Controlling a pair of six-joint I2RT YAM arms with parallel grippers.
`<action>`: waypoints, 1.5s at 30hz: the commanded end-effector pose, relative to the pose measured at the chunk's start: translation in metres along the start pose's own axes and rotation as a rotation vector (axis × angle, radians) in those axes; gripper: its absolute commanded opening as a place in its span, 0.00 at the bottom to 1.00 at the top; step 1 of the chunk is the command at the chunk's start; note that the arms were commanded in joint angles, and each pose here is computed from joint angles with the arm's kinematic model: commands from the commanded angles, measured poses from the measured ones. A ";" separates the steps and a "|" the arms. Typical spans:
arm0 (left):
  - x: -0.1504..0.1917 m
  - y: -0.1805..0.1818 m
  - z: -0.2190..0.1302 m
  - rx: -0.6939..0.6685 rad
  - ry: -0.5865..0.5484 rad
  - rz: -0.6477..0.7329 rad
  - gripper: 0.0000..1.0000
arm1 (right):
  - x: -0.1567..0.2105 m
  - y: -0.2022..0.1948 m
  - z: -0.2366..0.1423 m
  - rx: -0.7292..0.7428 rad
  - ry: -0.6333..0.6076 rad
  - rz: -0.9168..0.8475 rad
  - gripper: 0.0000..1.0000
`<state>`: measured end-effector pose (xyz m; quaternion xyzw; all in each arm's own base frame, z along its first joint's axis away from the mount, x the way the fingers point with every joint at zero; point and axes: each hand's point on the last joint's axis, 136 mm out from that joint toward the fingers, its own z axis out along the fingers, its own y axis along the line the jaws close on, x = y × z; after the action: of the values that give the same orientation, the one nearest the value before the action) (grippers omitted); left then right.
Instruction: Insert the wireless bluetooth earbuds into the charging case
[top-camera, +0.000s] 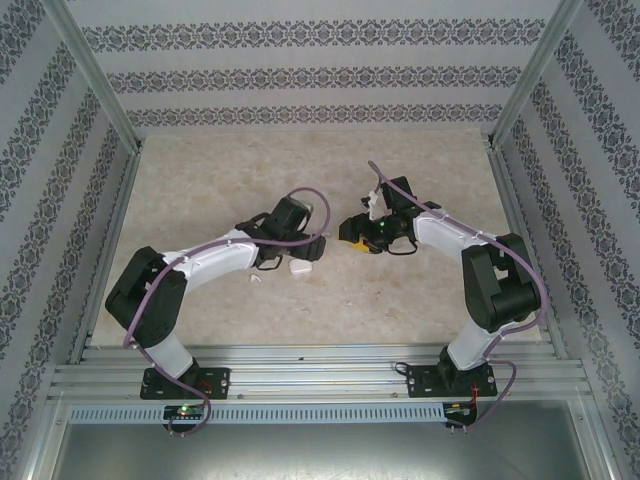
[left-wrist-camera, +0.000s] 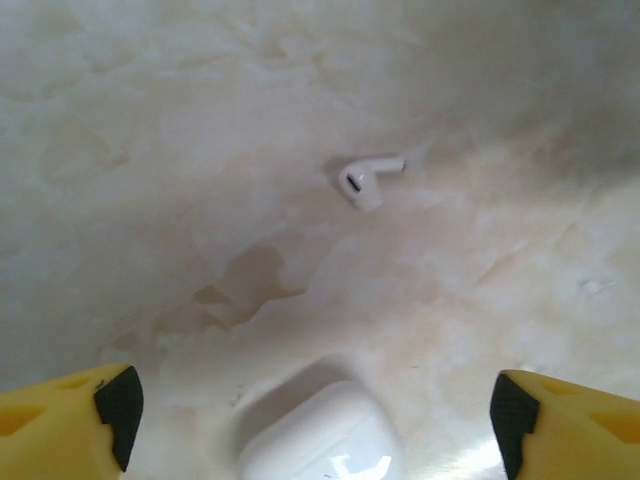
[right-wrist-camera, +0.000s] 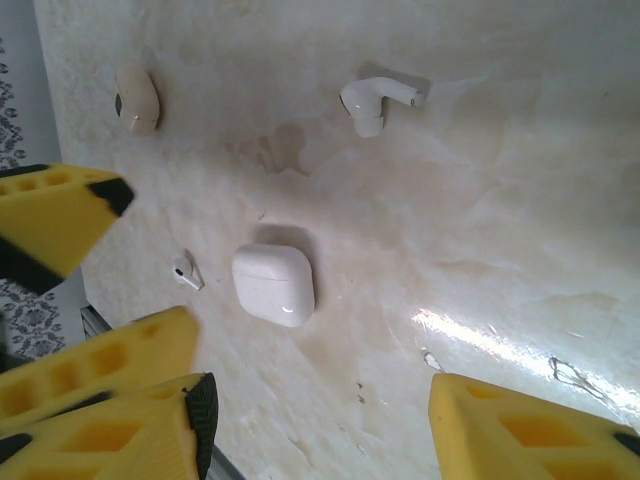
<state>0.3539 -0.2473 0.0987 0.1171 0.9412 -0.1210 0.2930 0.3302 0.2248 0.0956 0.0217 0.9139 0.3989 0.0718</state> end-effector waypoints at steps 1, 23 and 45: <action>0.035 0.019 -0.018 -0.115 0.161 -0.223 0.89 | -0.002 -0.003 0.003 0.018 -0.007 0.000 0.59; 0.077 0.005 0.023 -0.307 0.369 -0.453 0.93 | 0.002 -0.015 -0.015 0.047 -0.048 -0.017 0.59; 0.084 0.008 0.039 -0.287 0.367 -0.318 0.76 | 0.005 -0.019 -0.019 0.055 -0.053 -0.009 0.59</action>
<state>0.3070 -0.2357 0.0174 -0.0833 0.9923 -0.0074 0.0914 0.3238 0.2061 0.0927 0.0283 0.9204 0.3795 0.0893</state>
